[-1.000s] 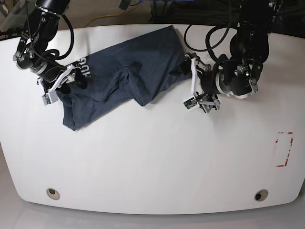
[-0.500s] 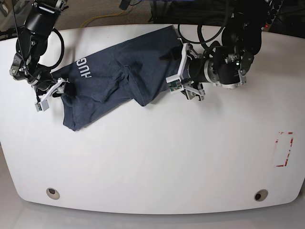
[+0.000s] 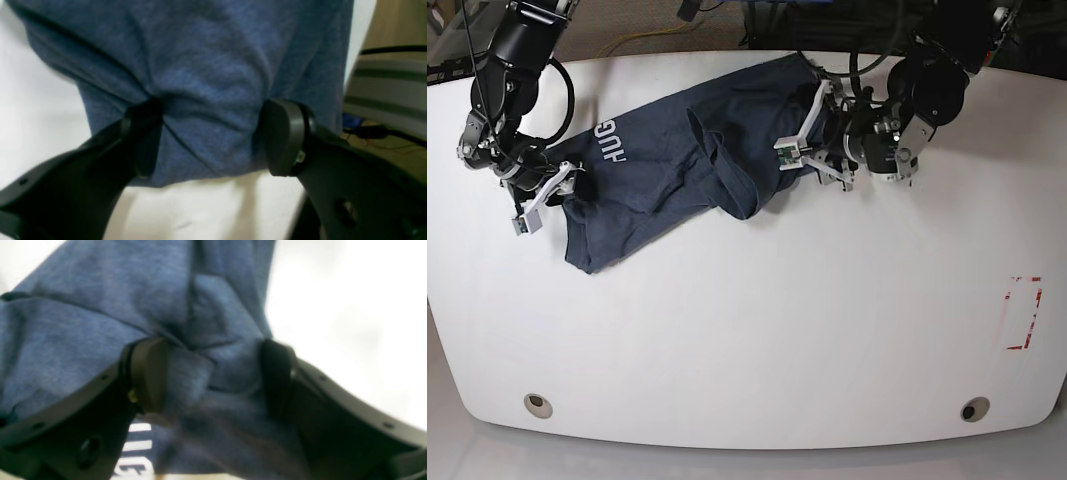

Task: Fold the T-shirt properly
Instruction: 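Pinch the bundle end with the right gripper and flatten it inward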

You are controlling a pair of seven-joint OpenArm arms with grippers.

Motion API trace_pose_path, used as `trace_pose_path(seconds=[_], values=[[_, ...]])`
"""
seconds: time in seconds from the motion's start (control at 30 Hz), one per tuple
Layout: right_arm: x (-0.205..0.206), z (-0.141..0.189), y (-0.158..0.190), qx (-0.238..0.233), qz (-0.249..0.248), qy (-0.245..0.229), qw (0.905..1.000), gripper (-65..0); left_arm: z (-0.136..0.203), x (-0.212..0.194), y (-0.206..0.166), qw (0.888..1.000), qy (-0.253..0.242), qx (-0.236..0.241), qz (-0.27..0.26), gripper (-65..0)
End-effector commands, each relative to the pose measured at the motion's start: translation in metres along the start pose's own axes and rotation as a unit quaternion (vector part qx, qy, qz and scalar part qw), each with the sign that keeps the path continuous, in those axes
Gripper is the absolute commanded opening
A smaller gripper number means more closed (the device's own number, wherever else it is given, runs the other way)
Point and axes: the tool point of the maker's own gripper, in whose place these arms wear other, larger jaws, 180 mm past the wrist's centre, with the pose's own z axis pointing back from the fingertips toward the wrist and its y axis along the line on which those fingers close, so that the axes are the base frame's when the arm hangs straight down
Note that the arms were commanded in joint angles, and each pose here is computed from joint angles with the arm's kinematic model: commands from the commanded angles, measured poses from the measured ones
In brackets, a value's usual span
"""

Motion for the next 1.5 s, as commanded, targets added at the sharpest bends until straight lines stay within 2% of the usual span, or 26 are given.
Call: trace_pose_path(seconds=[0.0, 0.13, 0.4, 0.63, 0.73, 0.97, 1.27, 1.47], values=[[0.027, 0.011, -0.001, -0.007, 0.028, -0.034, 0.999, -23.5, 0.01, -0.018, 0.023, 0.999, 0.03, 0.031, -0.002, -21.7], [0.025, 0.012, 0.018, 0.004, 0.058, -0.03, 0.9979, -23.5, 0.024, -0.021, 0.046, 0.998, 0.027, 0.059, -0.013, -21.7], [0.014, 0.007, 0.082, 0.051, 0.103, -0.035, 0.9927, -23.5, 0.053, -0.022, 0.11, 0.992, 0.045, 0.115, -0.005, -21.7], [0.016, 0.014, 0.135, 0.092, 0.159, -0.044, 0.9821, -23.5, 0.109, 0.016, 0.143, 0.98, -0.011, 0.197, -0.028, -21.7], [0.013, 0.011, 0.147, 0.102, 0.175, -0.025, 0.979, -22.8, 0.125, 0.018, 0.146, 0.975, -0.021, 0.22, -0.024, -21.7], [0.039, -0.004, 0.189, 0.185, 0.172, -0.037, 0.9667, -22.5, 0.159, -0.023, 0.148, 0.959, -0.037, 0.274, 0.056, -21.7], [0.068, -0.035, 0.235, 0.307, 0.125, -0.031, 0.9428, -22.5, 0.189, -0.112, 0.137, 0.926, -0.021, 0.324, 0.191, -21.7], [0.083, -0.053, 0.259, 0.34, 0.096, -0.029, 0.9352, -22.4, 0.195, -0.145, 0.125, 0.914, -0.005, 0.332, 0.232, -21.7]])
